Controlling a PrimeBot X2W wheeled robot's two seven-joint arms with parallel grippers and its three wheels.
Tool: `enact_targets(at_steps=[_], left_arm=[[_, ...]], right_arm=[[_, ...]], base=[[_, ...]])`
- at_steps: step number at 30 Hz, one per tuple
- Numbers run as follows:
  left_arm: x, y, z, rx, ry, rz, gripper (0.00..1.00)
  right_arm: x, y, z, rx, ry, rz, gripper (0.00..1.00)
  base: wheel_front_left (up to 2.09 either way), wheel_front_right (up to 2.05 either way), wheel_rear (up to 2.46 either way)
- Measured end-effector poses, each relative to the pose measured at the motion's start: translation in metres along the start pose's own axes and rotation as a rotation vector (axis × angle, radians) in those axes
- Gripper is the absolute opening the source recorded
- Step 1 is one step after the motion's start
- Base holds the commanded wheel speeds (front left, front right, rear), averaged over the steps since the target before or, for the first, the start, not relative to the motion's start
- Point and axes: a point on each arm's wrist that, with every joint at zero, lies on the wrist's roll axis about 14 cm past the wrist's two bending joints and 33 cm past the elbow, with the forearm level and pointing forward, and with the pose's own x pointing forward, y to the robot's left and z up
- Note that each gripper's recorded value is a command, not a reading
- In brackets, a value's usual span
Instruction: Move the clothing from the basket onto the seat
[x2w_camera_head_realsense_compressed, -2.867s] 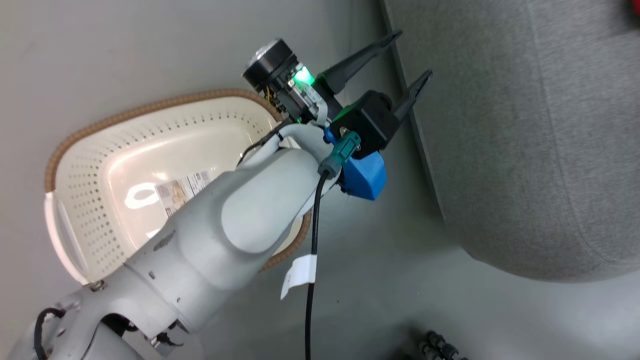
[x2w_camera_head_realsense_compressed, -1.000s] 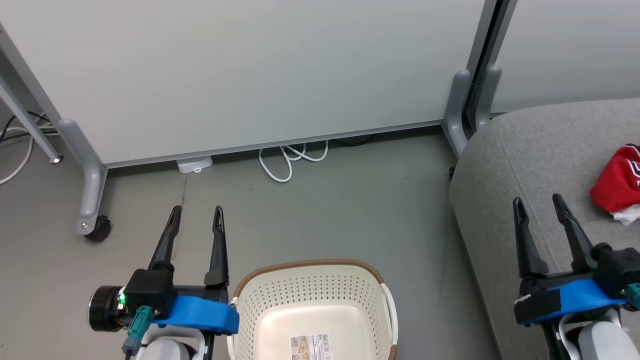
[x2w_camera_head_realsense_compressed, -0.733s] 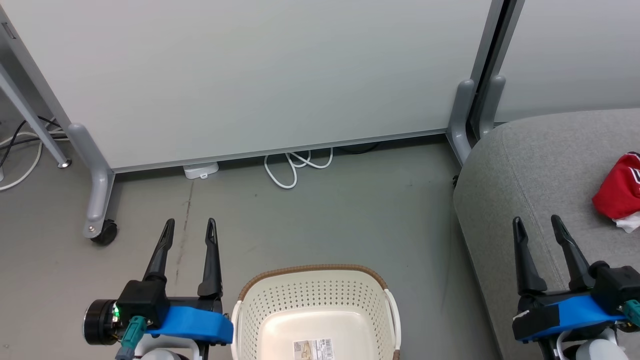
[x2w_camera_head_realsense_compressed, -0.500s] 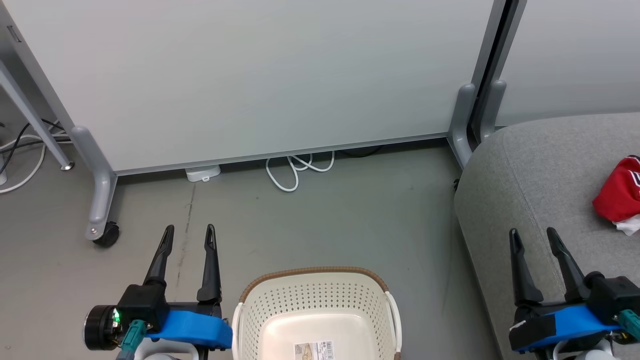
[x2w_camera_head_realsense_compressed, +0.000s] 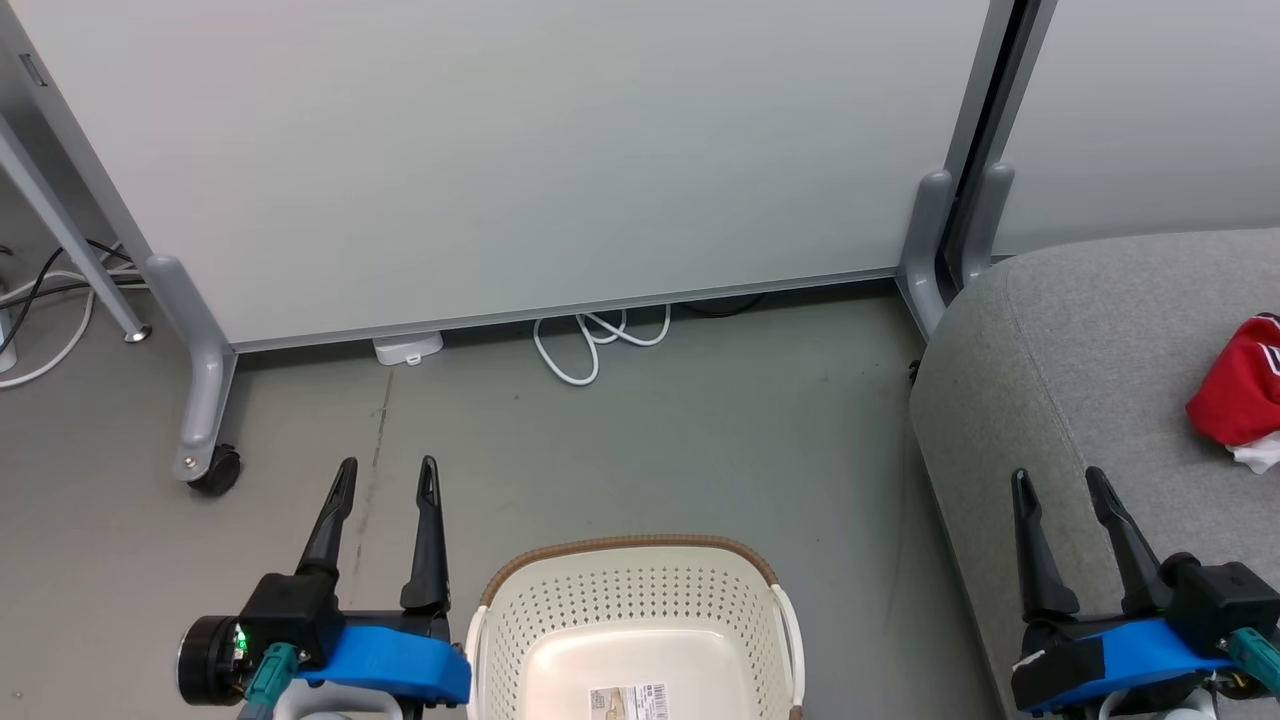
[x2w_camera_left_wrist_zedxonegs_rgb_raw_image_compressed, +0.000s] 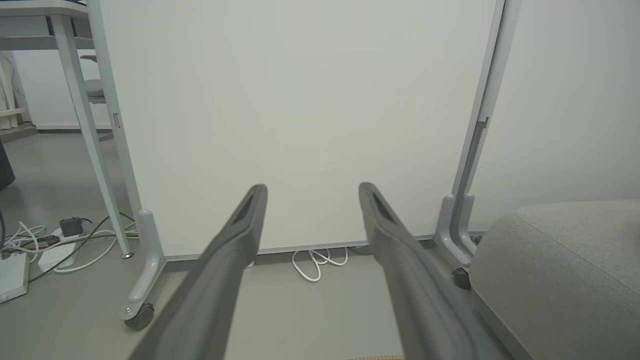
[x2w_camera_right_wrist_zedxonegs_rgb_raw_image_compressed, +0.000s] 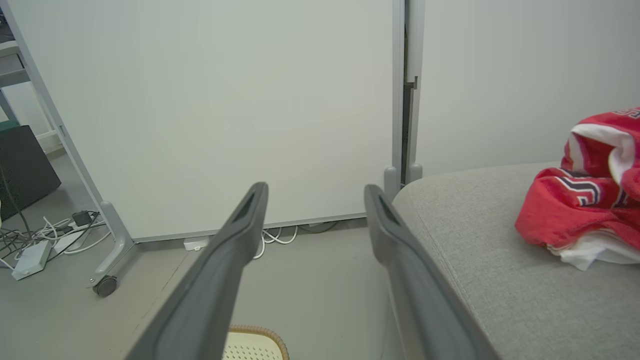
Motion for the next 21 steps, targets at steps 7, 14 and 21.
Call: enact_targets(at_steps=[7,14,21], left_arm=[[-0.011,0.003,-0.022,-0.008,0.072,0.015,0.00],[-0.014,0.011,-0.029,-0.133,0.108,0.061,0.00],[-0.014,0.021,-0.032,-0.275,0.123,0.111,0.00]], right_arm=[[-0.005,0.000,-0.015,0.011,0.049,-0.008,0.00],[-0.007,-0.007,-0.023,0.131,0.084,-0.053,0.00],[-0.008,-0.011,-0.024,0.271,0.093,-0.088,0.00]], base=[[0.00,0.00,0.00],[0.00,0.00,0.00],[0.00,0.00,0.00]])
